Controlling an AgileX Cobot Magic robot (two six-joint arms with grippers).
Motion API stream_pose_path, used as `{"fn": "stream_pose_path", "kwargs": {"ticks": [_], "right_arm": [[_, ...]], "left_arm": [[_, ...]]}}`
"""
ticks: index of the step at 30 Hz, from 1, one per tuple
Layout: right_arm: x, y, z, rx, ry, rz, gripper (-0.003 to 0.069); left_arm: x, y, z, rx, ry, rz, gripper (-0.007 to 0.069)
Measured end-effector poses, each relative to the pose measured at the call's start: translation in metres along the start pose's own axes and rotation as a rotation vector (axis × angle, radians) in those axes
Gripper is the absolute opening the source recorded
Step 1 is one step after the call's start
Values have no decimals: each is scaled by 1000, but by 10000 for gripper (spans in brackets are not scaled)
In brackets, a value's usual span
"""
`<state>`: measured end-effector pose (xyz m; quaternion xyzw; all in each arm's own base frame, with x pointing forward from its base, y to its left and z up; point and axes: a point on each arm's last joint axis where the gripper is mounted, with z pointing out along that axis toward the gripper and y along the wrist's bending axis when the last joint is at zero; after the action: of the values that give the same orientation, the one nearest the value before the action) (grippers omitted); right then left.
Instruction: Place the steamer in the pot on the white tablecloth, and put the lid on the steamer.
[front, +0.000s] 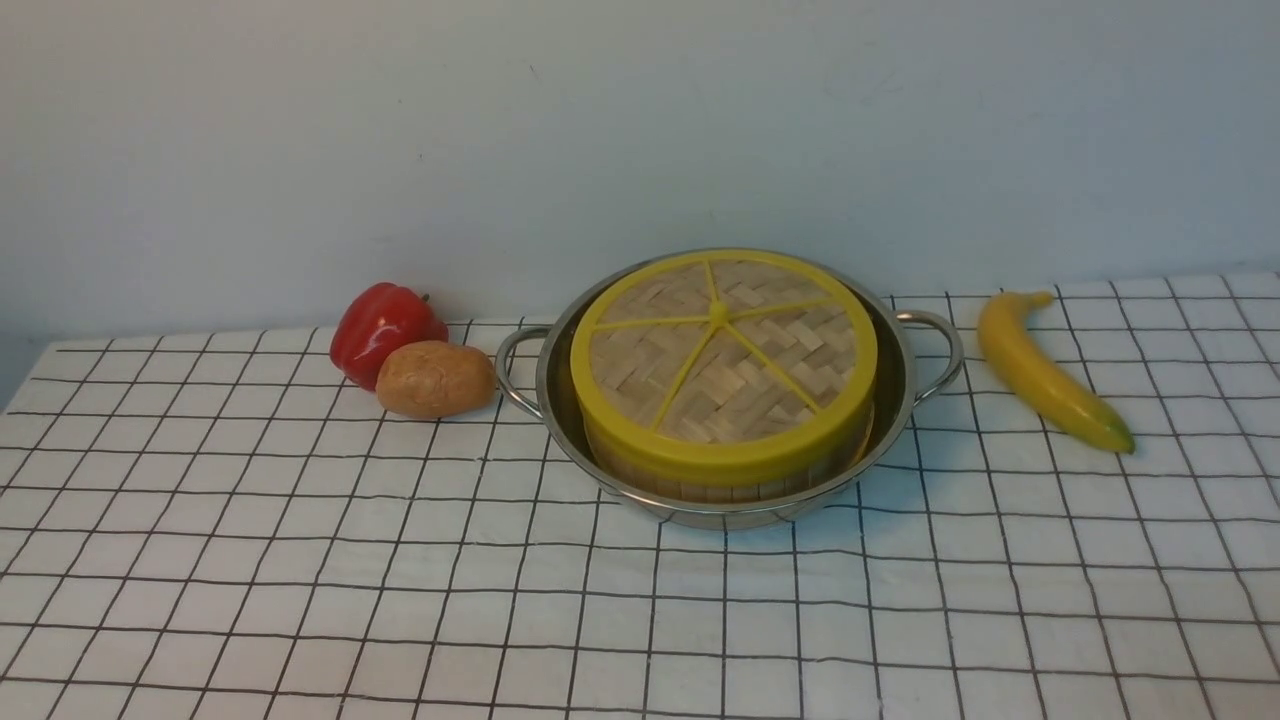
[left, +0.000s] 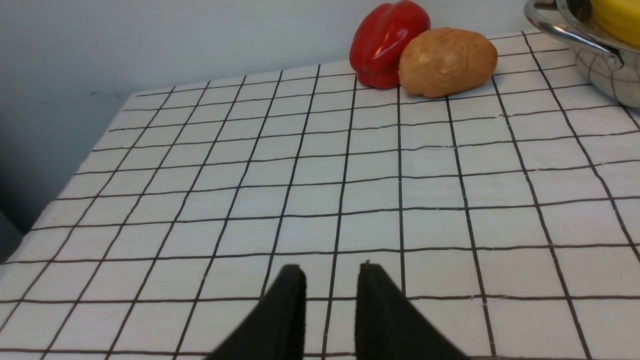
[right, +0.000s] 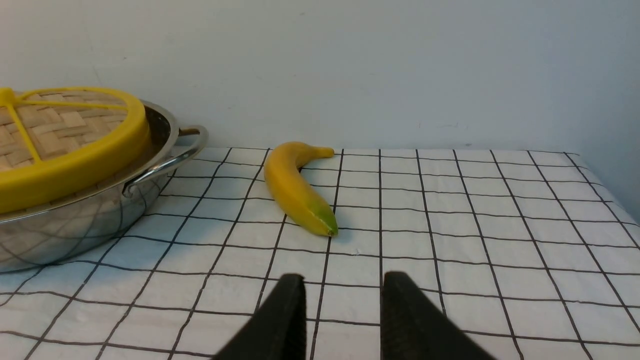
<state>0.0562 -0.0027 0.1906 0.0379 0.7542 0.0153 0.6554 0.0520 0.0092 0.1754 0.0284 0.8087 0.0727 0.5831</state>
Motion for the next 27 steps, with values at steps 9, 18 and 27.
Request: {"fn": "stream_pose_path", "kwargs": {"ticks": [9,18,27], "right_arm": [[0,0,0,0,0,0,240],[0,0,0,0,0,0,240],[0,0,0,0,0,0,240]], "left_arm": [[0,0,0,0,0,0,160],[0,0,0,0,0,1,178],[0,0,0,0,0,1,191]]}}
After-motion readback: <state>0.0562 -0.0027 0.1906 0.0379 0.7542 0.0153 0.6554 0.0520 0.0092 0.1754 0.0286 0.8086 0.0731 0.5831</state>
